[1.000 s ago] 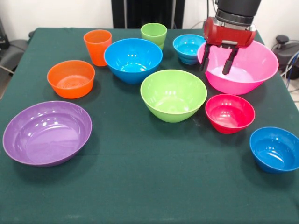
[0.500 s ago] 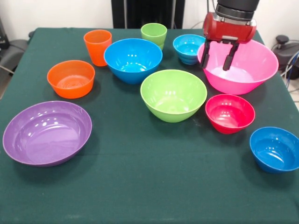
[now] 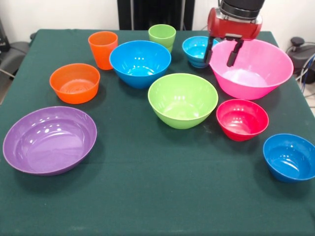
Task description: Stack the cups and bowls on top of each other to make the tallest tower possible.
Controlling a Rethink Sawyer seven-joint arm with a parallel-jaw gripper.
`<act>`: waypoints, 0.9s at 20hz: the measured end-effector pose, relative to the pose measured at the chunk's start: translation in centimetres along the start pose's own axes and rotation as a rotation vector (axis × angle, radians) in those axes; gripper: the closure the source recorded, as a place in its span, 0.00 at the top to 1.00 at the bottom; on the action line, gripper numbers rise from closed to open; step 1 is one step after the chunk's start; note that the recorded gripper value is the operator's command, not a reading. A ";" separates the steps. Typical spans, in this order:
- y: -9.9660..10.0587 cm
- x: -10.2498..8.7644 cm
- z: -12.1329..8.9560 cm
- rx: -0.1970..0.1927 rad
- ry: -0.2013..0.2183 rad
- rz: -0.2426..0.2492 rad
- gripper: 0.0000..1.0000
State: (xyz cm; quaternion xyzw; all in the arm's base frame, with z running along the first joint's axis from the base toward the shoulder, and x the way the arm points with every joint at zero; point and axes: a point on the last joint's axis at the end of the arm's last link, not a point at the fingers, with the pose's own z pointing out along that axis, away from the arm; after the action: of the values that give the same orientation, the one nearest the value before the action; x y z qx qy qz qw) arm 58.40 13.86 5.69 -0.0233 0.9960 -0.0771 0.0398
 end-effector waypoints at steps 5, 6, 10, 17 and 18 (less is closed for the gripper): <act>-0.2 0.8 0.1 0.024 0.034 -0.043 1.00; -0.3 0.9 0.1 0.029 0.038 -0.051 1.00; -0.5 0.7 -0.2 0.042 0.048 -0.069 1.00; -0.9 -0.5 -1.4 0.065 0.067 -0.086 1.00; -0.9 -0.6 -1.5 0.068 0.069 -0.087 1.00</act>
State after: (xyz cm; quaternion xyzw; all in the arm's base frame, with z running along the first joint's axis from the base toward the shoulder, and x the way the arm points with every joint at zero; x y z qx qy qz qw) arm 58.92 13.19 7.32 -0.0626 0.9916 -0.1132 0.0030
